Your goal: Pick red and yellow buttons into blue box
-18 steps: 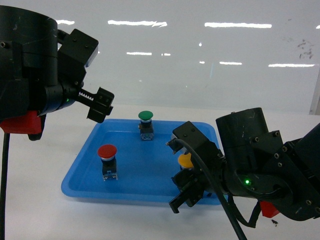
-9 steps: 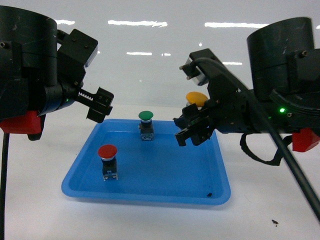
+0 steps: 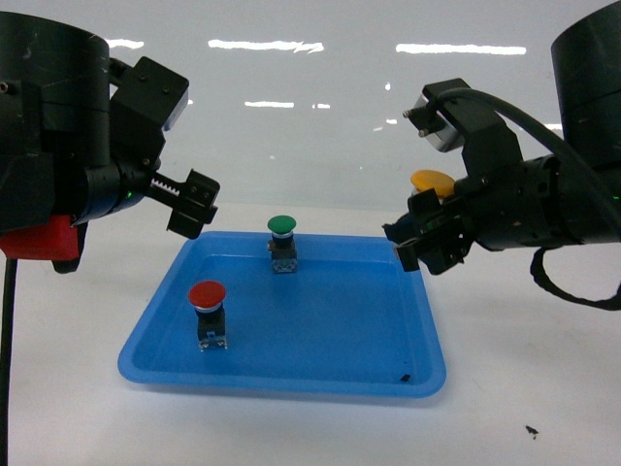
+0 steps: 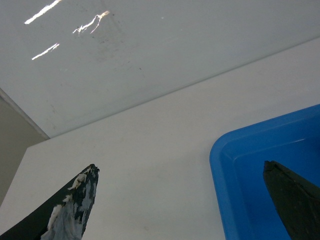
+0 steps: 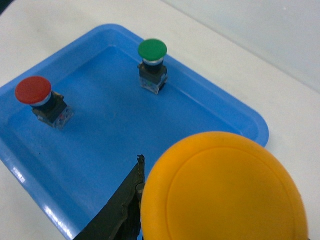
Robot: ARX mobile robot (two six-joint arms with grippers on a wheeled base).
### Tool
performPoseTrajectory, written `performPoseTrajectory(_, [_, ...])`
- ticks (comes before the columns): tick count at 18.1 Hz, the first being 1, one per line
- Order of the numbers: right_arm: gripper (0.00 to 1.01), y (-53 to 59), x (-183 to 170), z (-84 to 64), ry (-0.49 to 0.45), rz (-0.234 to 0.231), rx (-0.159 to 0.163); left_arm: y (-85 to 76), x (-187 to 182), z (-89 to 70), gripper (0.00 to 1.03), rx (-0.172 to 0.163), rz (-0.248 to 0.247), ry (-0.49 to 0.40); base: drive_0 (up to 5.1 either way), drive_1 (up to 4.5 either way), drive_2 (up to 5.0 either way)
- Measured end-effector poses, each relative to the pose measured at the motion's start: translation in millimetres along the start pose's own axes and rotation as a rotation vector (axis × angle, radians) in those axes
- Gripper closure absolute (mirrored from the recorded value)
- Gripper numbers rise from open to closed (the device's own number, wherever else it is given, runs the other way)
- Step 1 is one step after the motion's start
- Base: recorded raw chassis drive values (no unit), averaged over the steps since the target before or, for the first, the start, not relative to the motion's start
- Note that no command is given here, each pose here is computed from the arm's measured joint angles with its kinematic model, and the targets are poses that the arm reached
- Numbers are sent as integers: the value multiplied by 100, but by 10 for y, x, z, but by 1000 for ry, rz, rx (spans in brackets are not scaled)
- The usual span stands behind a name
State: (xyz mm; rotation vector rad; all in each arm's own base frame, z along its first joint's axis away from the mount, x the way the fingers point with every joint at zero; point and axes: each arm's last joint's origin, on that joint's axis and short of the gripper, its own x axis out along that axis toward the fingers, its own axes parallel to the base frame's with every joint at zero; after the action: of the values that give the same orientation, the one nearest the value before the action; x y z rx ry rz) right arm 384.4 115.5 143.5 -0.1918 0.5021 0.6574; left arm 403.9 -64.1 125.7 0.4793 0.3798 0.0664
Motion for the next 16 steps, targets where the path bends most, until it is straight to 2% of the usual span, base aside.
performPoseTrajectory(2, [64,-13,3,57,-18,-4,-18,-1,0,-1,5,0,-1,1,0,0,0])
performPoseTrajectory(5, [64,-15,2,55,-16,-4,-17,0,0,-1,5,0,0,1,0,0,0])
performPoseTrajectory(6, [64,-42,-6,39,15,-2,-2,0,0,0,5,0,0,0,0,0,0])
performPoseTrajectory(9, [64,-156,-171,21,11,-73,30,0,0,0,5,0,0,0,0,0,0])
performPoseTrajectory(11, [64,-178,-389,172,-73,-139,28,3,1,-1,5,0,1,0,0,0,0])
performPoseTrajectory(13, [65,-167,-489,235,-108,-162,31,2,1,-2,5,0,0,1,0,0,0])
performPoseTrajectory(15, [65,-153,-516,187,-107,-183,40,0,0,0,5,0,0,0,0,0,0])
performPoseTrajectory(16, [65,-160,-482,153,-68,-175,54,0,0,0,5,0,0,0,0,0,0])
